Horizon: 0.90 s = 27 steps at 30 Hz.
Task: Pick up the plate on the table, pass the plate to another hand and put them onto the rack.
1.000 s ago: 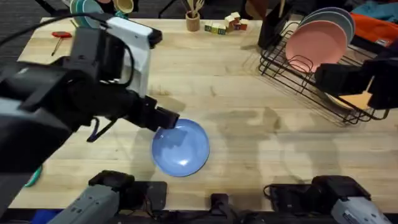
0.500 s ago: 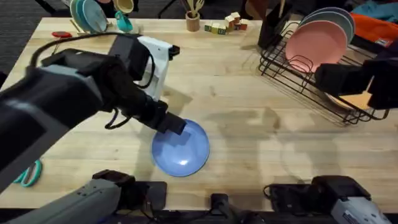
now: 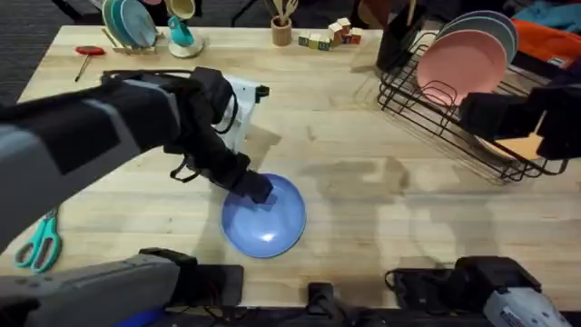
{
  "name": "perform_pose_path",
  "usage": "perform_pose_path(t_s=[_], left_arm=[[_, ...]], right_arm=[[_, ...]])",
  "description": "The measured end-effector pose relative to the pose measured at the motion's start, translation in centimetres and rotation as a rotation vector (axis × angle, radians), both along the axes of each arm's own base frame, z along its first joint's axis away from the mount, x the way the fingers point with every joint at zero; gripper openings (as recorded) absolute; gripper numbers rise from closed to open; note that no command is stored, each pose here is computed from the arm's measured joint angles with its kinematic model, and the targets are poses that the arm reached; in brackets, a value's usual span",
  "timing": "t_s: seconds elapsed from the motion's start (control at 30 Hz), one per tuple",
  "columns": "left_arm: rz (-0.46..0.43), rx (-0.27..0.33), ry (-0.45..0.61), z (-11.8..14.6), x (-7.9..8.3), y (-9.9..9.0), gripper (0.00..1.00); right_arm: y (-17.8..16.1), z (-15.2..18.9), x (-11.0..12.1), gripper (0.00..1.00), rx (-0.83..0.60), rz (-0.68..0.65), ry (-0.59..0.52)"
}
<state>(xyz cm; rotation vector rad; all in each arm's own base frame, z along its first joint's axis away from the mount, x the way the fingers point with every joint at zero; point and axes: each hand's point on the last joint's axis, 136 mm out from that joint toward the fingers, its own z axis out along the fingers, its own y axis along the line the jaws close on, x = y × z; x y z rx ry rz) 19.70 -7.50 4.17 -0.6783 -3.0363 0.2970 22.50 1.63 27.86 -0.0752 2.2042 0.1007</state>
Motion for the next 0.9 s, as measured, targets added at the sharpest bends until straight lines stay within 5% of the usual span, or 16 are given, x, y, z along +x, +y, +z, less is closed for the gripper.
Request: perform_pose_path(t_s=[0.5,0.9], left_arm=[[-0.005,0.007,0.011,-0.14,0.14,-0.07,0.995],[-0.116,0.153,-0.018,-0.68,-0.25,-0.39,0.996]], right_arm=[[0.0,0.0,0.0,0.996,0.0,0.0,0.0],[0.0,0.0,0.0,0.995,0.0,0.0,0.0]])
